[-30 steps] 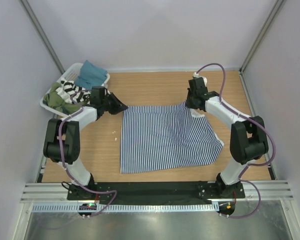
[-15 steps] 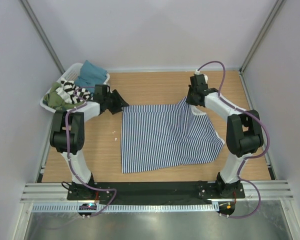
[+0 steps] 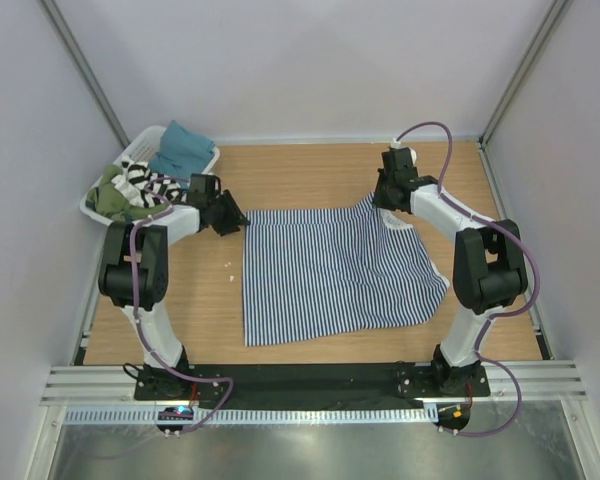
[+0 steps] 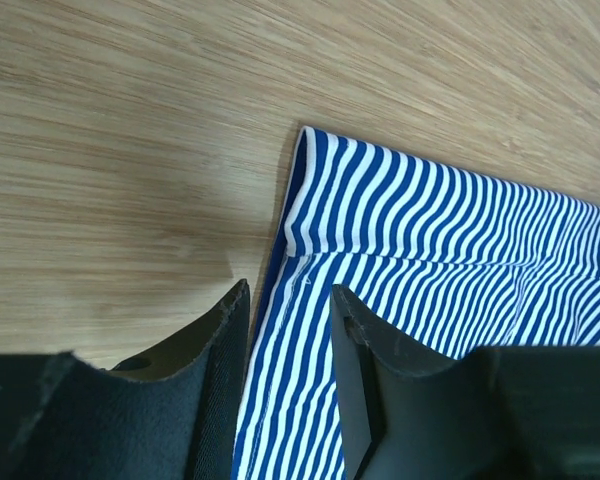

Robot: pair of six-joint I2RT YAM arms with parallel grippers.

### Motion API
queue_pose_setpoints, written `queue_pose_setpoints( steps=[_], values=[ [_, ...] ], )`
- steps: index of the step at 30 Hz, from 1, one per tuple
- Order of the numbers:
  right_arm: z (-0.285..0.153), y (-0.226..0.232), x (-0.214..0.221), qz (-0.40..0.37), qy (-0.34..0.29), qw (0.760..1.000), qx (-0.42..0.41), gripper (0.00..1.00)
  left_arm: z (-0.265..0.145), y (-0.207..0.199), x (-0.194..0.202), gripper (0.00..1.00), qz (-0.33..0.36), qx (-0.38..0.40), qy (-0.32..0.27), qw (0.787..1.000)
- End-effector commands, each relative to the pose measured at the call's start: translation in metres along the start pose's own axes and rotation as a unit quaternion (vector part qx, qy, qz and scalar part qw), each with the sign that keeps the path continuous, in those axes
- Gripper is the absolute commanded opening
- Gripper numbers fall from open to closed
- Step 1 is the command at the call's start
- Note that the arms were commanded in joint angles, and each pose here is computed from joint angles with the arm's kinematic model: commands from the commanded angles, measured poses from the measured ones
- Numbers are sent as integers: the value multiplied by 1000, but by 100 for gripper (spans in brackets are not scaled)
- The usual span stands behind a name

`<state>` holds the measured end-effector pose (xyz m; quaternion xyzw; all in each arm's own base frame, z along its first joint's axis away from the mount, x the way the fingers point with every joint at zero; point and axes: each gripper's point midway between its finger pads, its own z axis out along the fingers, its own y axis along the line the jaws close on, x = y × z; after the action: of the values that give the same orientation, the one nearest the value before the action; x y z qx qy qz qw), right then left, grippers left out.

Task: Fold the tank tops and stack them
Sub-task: Flatten the tank top out

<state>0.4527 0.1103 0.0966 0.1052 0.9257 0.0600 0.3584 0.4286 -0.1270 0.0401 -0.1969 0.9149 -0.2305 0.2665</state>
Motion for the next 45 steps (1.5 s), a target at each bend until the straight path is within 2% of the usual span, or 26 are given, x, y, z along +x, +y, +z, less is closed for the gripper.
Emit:
queue_pose_setpoints(
  steps=[1, 11, 14, 19, 22, 29, 38, 45],
  values=[
    [-3, 10, -26, 9, -38, 999, -20, 1, 5, 0, -7, 38, 14, -7, -3, 1000],
    [-1, 11, -25, 9, -34, 999, -25, 1, 18, -6, -6, 35, 30, -22, 4, 999],
    [-1, 12, -24, 9, -31, 999, -26, 1, 21, -8, -4, 29, 36, -24, 7, 999],
    [-1, 10, -24, 11, -31, 999, -25, 1, 19, -9, -5, 0, 38, -28, 7, 999],
    [-1, 10, -24, 11, -32, 999, -24, 1, 10, -13, -10, 0, 44, -25, 0, 999],
    [-20, 0, -37, 15, -49, 999, -6, 1, -36, -42, -23, 0, 58, 11, -31, 998],
    [-41, -18, -44, 34, -57, 998, 12, 1, -121, -88, -31, 0, 63, 102, -106, 987],
    [-96, -15, -64, 37, -106, 994, -14, 1, -187, -112, -29, 0, 80, 152, -154, 973]
  ],
)
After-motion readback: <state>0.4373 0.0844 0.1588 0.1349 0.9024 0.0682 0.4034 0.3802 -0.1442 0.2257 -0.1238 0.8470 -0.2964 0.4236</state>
